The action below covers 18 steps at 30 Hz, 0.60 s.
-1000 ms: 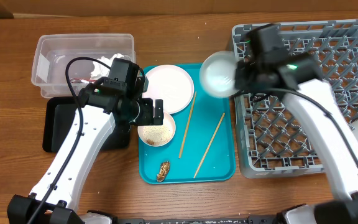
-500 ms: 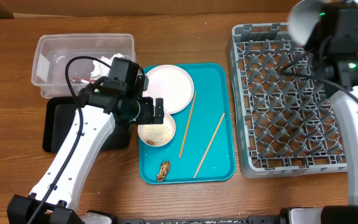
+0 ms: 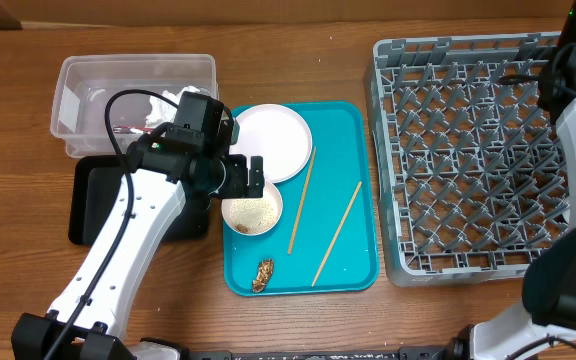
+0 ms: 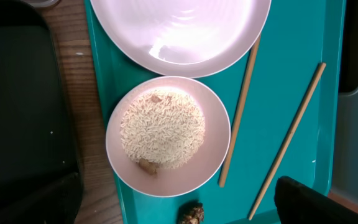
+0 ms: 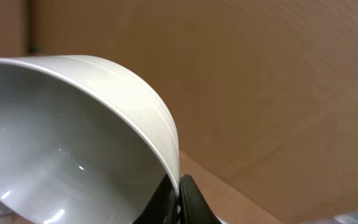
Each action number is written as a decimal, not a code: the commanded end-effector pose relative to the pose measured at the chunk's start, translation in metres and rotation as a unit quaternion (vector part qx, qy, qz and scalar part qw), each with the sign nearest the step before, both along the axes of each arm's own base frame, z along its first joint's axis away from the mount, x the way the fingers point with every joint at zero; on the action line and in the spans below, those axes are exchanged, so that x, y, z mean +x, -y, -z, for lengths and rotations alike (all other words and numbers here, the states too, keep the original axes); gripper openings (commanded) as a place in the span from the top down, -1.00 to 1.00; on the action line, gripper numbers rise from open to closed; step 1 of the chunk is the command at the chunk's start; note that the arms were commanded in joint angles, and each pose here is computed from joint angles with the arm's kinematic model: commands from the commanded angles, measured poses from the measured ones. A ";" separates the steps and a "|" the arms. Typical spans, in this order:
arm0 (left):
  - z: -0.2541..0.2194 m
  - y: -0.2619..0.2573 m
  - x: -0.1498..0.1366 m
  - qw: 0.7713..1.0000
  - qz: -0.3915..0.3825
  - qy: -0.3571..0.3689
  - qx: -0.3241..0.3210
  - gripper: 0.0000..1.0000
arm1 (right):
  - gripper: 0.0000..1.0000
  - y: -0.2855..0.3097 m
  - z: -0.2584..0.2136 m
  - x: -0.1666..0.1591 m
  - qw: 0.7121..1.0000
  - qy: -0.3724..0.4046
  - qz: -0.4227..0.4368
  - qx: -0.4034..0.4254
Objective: Sort waste into correct bins and load items into the dishwasher
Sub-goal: 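Carry the white bowl into the dish rack and release it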
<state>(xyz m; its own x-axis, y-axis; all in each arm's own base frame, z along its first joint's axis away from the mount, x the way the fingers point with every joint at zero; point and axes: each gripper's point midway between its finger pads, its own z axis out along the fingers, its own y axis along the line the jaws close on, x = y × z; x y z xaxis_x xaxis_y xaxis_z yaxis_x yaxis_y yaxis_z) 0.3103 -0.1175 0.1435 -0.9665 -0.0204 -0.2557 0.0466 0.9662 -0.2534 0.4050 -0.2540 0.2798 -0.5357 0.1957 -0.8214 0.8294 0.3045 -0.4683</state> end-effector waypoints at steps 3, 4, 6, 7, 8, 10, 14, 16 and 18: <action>-0.009 -0.001 0.003 1.000 0.002 0.017 0.001 -1.00 | 0.92 0.017 0.022 -0.002 0.998 -0.040 0.050 -0.028; -0.009 -0.001 0.003 1.000 0.002 0.017 0.001 -1.00 | 0.92 0.018 0.027 0.000 0.997 -0.043 0.051 -0.026; -0.009 -0.001 0.003 1.000 0.002 0.017 0.001 -1.00 | 0.92 0.018 0.040 0.003 0.997 -0.042 0.054 -0.019; -0.009 -0.001 0.003 1.000 0.002 0.017 0.001 -1.00 | 0.92 0.018 0.047 0.004 0.998 -0.044 0.053 -0.013; -0.009 -0.001 0.003 1.000 0.002 0.017 0.001 -1.00 | 0.92 0.017 0.055 0.007 0.998 -0.046 0.049 -0.004; -0.009 -0.001 0.003 1.000 0.002 0.017 0.001 -1.00 | 0.92 0.016 0.069 0.008 0.998 -0.050 0.047 0.010; -0.009 -0.001 0.003 1.000 0.002 0.017 0.001 -1.00 | 0.92 0.009 0.096 0.010 0.996 -0.056 0.042 0.047; -0.009 -0.001 0.003 1.000 0.002 0.017 0.001 -1.00 | 0.92 0.004 0.106 0.011 0.995 -0.050 0.036 0.073; -0.009 -0.001 0.003 1.000 0.002 0.017 0.001 -1.00 | 0.92 -0.002 0.112 0.011 0.994 -0.045 0.034 0.090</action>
<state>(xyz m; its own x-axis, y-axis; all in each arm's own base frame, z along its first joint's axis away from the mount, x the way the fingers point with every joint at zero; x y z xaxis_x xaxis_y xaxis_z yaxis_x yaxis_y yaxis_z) 0.3103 -0.1175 0.1435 -0.9665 -0.0204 -0.2557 0.0466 0.9662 -0.2534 0.4070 -0.2606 0.1724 -0.6580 0.3268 -0.6784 0.7527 0.3099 -0.5809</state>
